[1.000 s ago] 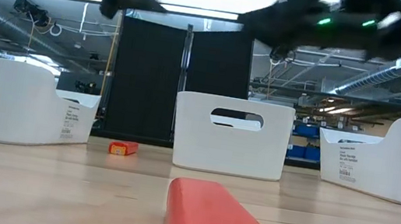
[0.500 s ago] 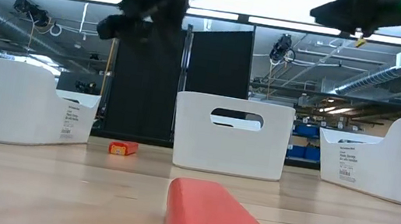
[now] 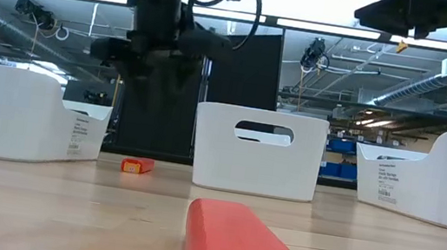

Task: Sort blocks
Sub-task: Put the top brown block into the right white bin

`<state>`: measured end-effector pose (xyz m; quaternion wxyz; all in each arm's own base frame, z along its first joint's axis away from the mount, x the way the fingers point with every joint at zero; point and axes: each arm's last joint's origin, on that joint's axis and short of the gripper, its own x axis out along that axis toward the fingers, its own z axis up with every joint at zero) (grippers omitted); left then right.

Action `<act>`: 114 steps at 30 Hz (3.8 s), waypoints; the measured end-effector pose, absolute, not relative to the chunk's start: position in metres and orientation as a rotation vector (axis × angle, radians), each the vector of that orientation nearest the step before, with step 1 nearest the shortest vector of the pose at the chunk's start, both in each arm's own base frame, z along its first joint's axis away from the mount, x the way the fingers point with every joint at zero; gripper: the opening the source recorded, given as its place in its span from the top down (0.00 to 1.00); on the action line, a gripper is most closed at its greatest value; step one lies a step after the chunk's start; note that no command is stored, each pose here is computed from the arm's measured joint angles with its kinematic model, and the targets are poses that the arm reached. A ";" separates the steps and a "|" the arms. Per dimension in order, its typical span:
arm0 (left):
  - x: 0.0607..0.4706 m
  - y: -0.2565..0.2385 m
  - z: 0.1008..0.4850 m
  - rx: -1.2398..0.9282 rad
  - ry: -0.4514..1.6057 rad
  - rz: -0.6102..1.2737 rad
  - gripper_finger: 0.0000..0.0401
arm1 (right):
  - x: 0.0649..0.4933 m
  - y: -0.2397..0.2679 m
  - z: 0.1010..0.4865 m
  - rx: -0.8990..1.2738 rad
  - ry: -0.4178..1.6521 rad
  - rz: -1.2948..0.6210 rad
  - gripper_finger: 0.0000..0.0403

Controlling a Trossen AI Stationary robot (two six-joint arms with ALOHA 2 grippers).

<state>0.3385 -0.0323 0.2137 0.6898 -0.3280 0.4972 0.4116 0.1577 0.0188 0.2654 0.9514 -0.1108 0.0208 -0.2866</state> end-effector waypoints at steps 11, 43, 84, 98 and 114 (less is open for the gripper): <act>0.343 -0.009 0.237 -0.712 0.992 0.941 0.47 | 0.160 0.019 0.264 -0.250 0.056 -0.582 0.39; 0.396 0.247 0.218 -0.778 1.004 0.900 0.47 | 0.159 0.021 0.268 -0.238 0.019 -0.573 0.41; 0.415 0.290 0.160 -1.032 1.196 0.861 0.22 | 0.160 0.023 0.270 -0.235 -0.006 -0.568 0.45; 0.413 0.293 0.154 -1.021 1.209 0.776 0.62 | 0.160 0.023 0.270 -0.235 -0.006 -0.568 0.46; 0.422 0.278 0.163 -0.829 1.269 0.605 0.75 | 0.160 0.023 0.270 -0.236 -0.006 -0.568 0.47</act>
